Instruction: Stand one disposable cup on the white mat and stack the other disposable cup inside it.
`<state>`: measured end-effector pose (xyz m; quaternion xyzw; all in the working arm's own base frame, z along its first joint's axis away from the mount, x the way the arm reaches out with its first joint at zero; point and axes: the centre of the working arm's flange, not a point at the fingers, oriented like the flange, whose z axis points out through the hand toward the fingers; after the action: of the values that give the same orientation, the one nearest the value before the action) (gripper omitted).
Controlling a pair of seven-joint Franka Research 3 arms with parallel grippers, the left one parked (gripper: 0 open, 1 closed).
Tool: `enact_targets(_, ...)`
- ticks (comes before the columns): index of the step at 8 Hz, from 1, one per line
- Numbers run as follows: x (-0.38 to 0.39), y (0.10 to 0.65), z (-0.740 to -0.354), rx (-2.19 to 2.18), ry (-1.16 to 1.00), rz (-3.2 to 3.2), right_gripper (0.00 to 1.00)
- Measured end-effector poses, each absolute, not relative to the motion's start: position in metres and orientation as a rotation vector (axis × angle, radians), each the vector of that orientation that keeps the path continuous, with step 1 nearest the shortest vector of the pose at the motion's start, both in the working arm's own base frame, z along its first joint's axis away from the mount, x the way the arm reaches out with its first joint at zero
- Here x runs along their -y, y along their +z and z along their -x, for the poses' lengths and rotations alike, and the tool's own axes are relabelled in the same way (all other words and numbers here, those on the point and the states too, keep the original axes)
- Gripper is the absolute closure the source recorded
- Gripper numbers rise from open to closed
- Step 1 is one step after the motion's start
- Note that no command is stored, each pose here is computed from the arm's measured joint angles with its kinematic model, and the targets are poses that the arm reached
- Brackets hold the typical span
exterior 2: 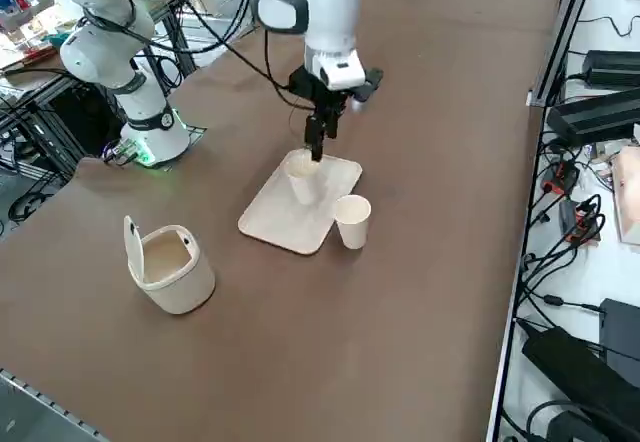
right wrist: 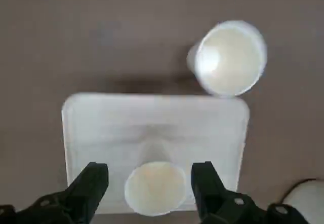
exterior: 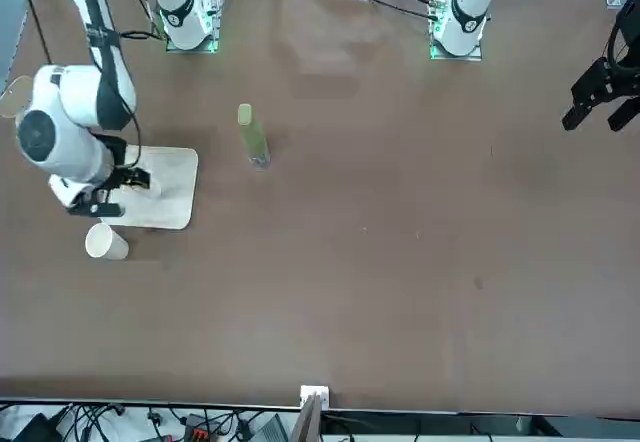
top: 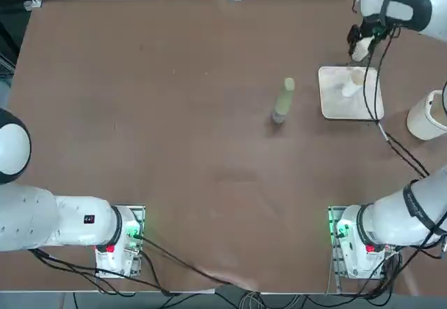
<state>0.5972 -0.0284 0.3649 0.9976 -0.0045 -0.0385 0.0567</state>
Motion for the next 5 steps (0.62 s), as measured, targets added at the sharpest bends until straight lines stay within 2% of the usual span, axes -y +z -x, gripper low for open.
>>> enact_targets(2,0.045,0.372,-0.624,0.045,-0.052,-3.022,0.01)
enact_targets(5,0.055,0.310,-0.659,0.044,-0.026,-3.011,0.01)
